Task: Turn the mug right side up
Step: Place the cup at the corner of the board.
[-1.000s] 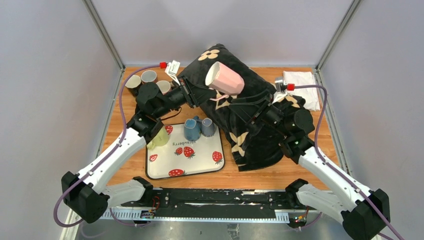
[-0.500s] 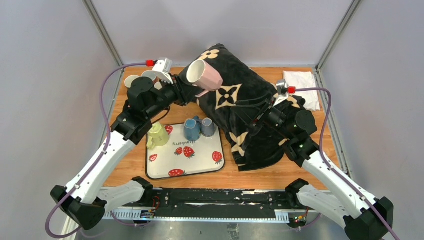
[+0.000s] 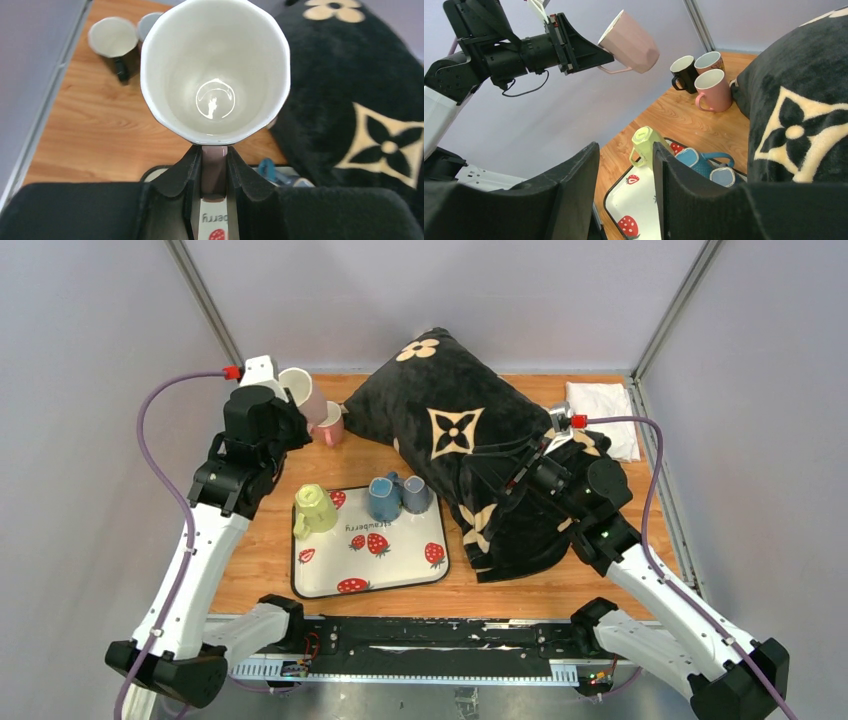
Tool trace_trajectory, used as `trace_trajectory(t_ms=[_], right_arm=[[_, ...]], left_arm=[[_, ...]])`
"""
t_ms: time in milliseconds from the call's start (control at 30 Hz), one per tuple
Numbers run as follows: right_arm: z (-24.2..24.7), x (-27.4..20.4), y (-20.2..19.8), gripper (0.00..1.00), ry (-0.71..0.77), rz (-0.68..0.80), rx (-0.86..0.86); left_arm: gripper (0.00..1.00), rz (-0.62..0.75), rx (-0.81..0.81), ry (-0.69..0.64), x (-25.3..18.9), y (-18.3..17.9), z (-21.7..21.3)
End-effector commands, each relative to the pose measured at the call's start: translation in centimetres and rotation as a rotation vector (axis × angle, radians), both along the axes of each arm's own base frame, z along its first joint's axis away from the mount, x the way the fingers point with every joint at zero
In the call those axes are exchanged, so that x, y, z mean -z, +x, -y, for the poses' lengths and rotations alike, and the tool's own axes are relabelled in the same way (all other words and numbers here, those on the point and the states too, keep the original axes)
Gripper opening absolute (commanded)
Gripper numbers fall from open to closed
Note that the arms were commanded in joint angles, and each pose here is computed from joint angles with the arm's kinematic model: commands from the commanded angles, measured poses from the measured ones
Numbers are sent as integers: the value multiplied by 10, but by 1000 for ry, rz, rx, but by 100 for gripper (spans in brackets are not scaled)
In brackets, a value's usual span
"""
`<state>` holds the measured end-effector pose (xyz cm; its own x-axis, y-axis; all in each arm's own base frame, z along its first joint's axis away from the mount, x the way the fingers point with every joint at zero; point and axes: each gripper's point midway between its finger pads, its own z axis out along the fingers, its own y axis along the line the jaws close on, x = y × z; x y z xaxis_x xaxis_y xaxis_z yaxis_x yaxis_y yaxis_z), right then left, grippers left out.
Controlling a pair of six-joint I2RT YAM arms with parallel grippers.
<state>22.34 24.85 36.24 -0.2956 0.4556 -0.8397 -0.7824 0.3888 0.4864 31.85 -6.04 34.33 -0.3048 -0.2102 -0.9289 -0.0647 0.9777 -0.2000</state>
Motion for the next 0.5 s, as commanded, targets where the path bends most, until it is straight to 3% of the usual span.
trace_trajectory(t_ms=[0, 467], right_arm=[[1, -2, -1, 46, -20, 13, 12], [7, 11, 0, 45, -56, -25, 48]], left_arm=[[0, 45, -126, -3, -13, 6, -36], [0, -84, -300, 65, 49, 29, -80]])
